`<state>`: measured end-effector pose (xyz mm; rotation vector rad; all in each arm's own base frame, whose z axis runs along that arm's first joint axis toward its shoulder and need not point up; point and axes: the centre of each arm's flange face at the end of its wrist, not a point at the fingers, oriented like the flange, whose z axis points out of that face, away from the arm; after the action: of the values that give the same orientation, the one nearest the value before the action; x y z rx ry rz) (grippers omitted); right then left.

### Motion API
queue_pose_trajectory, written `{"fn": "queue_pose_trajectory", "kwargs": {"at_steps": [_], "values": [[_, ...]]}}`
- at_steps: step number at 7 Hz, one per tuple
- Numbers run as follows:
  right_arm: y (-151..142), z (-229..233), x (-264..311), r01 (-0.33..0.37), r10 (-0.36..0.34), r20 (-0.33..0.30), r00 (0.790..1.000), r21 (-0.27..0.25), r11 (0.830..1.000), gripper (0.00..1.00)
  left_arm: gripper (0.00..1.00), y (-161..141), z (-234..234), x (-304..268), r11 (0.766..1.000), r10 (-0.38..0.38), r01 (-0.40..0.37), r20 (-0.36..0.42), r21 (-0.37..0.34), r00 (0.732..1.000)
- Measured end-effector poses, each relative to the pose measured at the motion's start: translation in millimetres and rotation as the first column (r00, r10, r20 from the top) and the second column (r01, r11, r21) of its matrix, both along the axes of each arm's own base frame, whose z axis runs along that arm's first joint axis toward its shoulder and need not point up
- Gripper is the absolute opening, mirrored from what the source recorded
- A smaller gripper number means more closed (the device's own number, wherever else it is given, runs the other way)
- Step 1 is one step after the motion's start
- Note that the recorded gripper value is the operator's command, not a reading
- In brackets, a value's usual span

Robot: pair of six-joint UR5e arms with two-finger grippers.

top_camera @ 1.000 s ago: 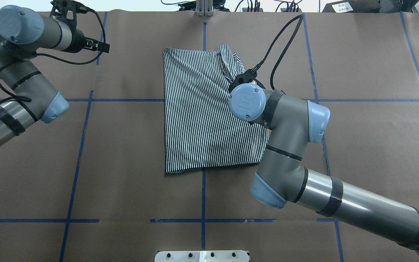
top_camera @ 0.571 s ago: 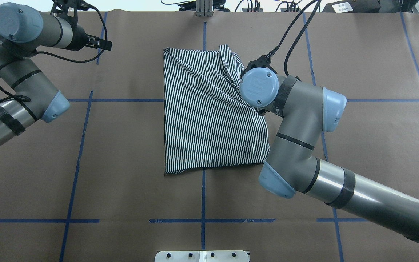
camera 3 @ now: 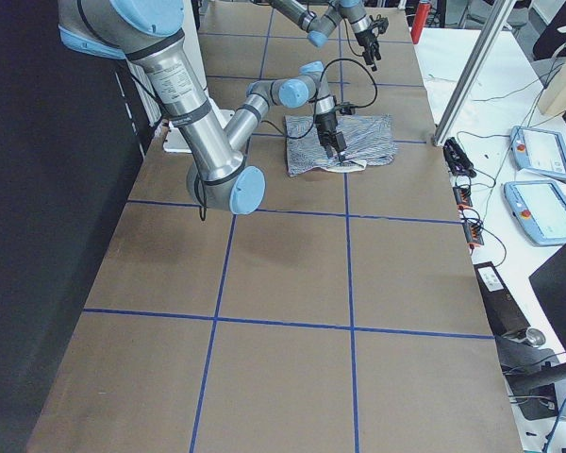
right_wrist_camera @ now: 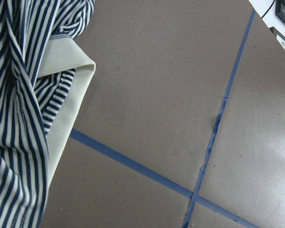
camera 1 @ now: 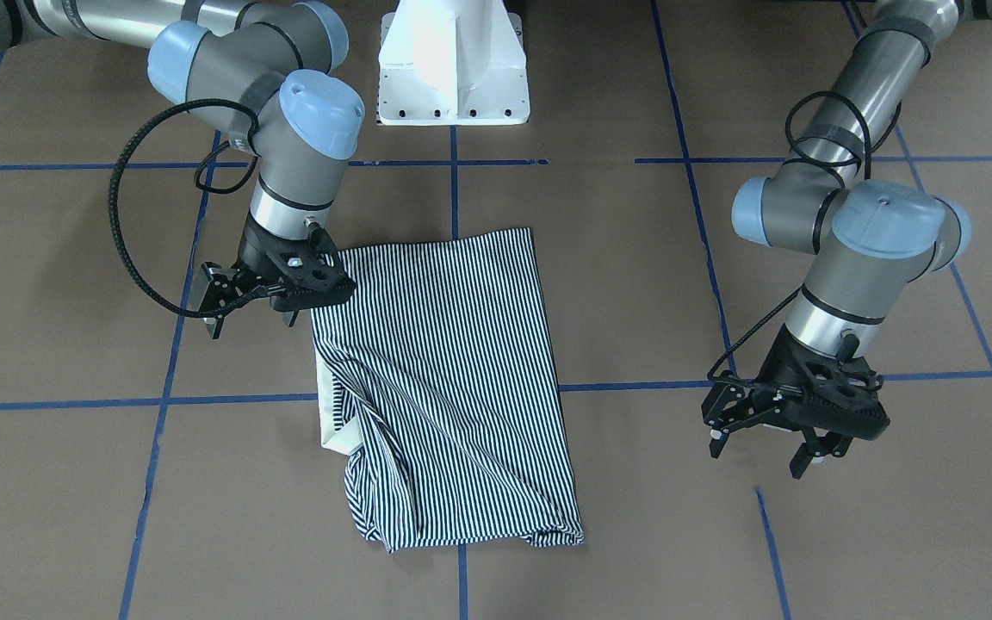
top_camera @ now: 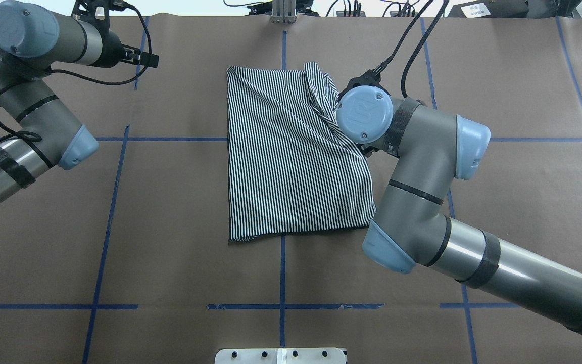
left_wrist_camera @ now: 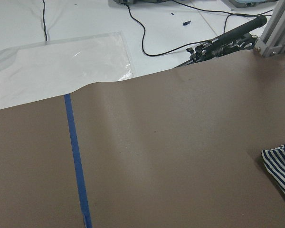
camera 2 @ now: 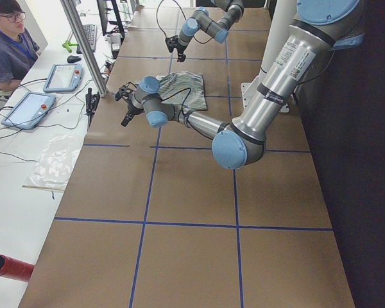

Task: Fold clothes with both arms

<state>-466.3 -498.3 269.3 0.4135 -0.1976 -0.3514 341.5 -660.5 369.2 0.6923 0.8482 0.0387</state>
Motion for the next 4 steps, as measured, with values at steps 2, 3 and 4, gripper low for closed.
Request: {"fn": "queue_pose_trajectory", "kwargs": {"at_steps": [2, 3, 4], "values": [[-2.2, -3.0, 1.6, 0.010, -0.010, 0.000, 1.000, 0.006, 1.000, 1.00, 1.00, 5.2, 3.6, 1.2, 0.999, 0.036, -0.036, -0.015, -0.016, 0.999], [-2.7, -7.8, 0.3, 0.020, -0.020, 0.015, 1.000, 0.008, 1.000, 1.00, 1.00, 8.6, 6.9, 1.3, 0.998, 0.054, -0.055, -0.023, -0.031, 0.998], [-2.8, -19.3, -2.5, 0.027, -0.027, 0.046, 0.999, 0.008, 1.000, 1.00, 1.00, 10.8, 12.2, 1.3, 0.997, 0.060, -0.061, -0.023, -0.046, 0.998]]}}
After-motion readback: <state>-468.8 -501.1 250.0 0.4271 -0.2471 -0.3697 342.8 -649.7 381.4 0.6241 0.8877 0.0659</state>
